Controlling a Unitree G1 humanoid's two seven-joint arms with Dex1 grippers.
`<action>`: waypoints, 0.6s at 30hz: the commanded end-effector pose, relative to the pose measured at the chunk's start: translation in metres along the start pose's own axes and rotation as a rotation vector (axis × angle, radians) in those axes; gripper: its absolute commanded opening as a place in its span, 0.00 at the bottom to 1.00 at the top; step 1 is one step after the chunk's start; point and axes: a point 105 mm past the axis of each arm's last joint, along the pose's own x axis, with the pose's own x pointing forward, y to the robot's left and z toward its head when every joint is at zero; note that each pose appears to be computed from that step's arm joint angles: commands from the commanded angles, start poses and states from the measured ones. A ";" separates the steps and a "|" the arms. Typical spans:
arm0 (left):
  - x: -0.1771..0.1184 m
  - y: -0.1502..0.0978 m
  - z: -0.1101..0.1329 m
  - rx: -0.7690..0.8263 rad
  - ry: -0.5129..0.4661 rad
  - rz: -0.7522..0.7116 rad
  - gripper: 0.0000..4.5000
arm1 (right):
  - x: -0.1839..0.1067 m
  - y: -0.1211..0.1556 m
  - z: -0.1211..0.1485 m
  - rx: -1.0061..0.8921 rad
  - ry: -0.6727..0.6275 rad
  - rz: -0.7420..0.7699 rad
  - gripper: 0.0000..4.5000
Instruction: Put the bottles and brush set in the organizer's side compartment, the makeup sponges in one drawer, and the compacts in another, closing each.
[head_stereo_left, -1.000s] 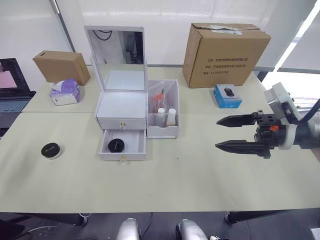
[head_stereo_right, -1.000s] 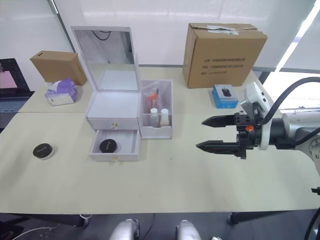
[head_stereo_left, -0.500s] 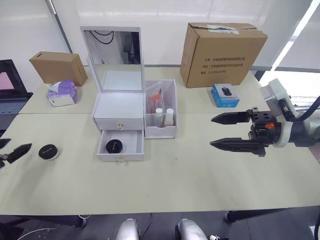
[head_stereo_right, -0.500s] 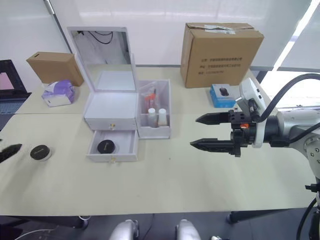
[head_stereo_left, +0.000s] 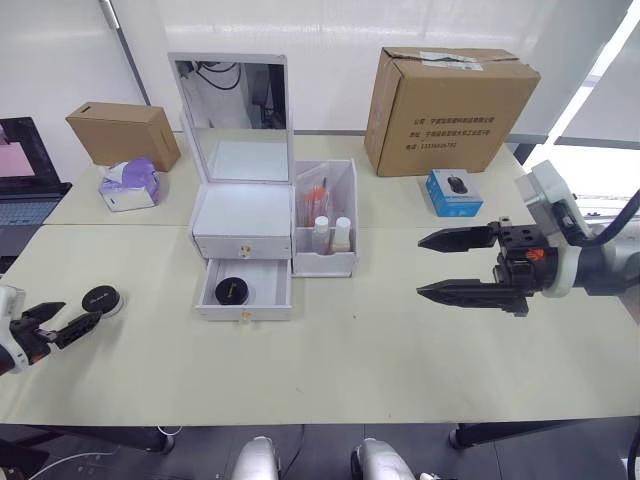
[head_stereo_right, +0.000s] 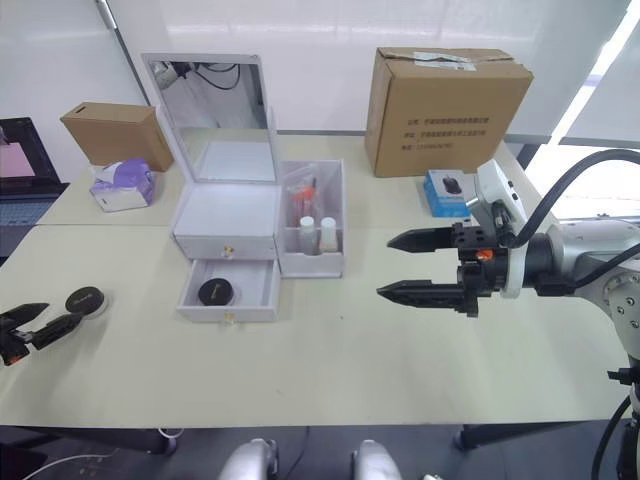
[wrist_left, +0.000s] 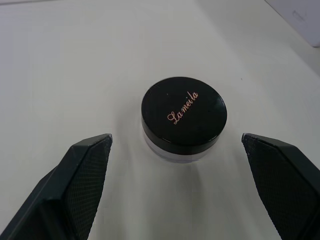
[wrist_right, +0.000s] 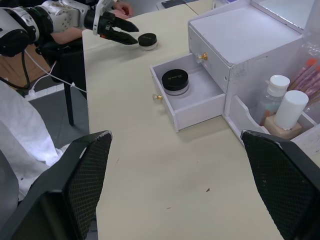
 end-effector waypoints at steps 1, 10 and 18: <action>0.010 0.001 0.009 0.038 -0.011 0.014 0.99 | -0.001 0.009 0.014 -0.048 -0.025 0.016 1.00; 0.034 -0.005 0.000 0.032 0.020 0.032 0.99 | -0.005 0.010 0.016 -0.054 -0.019 -0.017 1.00; 0.032 0.001 0.016 0.029 -0.056 0.060 0.65 | -0.007 0.011 0.016 -0.048 -0.013 -0.031 1.00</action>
